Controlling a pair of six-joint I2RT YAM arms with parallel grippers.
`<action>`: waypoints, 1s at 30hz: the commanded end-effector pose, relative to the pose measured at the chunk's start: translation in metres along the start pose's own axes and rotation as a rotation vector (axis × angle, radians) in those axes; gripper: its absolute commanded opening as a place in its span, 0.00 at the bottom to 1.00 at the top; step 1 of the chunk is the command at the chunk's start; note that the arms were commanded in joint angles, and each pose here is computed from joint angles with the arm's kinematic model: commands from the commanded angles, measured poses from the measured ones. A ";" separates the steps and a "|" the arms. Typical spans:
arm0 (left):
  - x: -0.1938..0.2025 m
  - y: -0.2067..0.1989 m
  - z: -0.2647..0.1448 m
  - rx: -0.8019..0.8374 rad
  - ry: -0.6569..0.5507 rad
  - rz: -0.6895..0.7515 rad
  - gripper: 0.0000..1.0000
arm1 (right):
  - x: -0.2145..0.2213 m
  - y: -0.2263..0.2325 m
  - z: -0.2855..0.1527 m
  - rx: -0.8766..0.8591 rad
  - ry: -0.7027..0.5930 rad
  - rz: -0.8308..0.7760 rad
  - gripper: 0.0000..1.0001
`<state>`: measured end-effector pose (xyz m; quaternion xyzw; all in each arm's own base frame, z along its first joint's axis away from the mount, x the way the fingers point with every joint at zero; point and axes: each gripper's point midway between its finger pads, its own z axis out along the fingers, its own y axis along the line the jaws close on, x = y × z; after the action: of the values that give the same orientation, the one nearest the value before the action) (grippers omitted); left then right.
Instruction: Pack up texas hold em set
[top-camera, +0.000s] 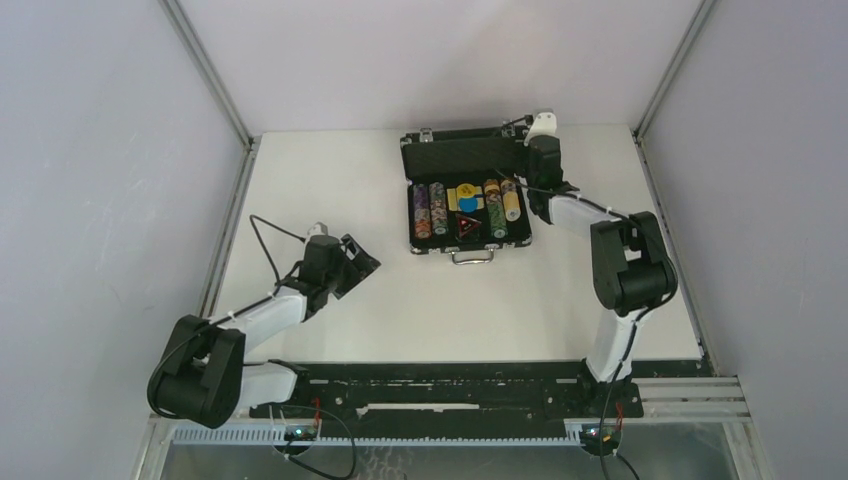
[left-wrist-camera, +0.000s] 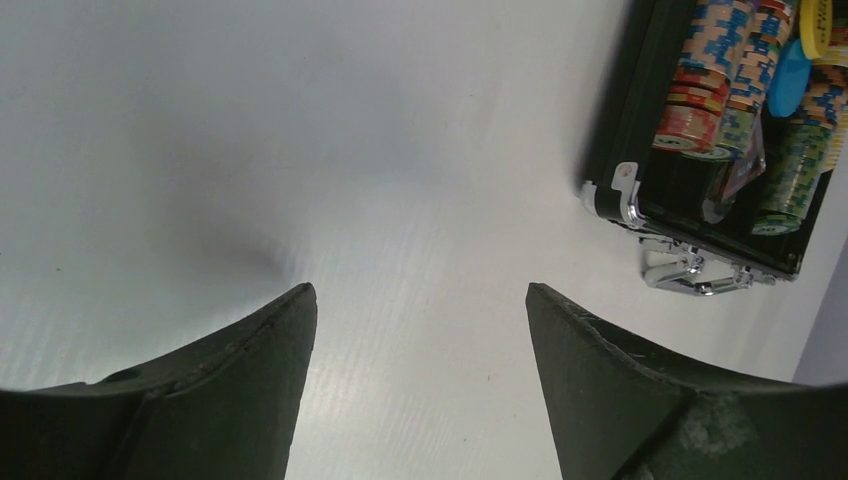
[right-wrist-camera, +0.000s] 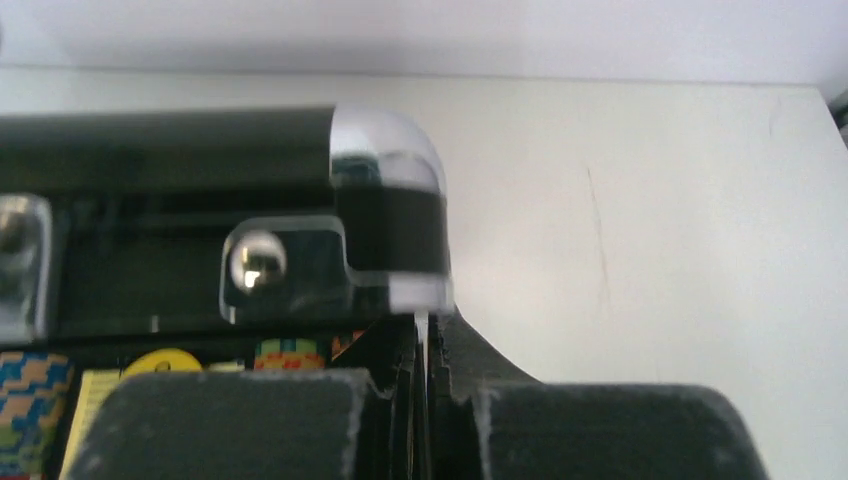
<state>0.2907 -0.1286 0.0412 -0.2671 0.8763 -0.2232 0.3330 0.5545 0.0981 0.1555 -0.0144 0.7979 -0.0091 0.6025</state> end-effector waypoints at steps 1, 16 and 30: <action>-0.013 -0.029 -0.008 0.099 -0.041 0.026 0.81 | -0.045 0.019 -0.035 -0.047 -0.139 0.062 0.08; -0.011 -0.039 -0.011 0.146 -0.030 0.021 0.80 | 0.167 0.107 -0.312 -0.207 0.253 0.170 0.68; -0.017 -0.040 -0.018 0.152 -0.081 0.044 0.77 | -0.017 0.087 -0.250 -0.380 -0.087 0.452 0.00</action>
<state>0.2944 -0.1434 0.0665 -0.2452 0.8615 -0.2626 0.3587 0.2738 0.1676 0.1612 0.0611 0.8092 0.1867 0.5538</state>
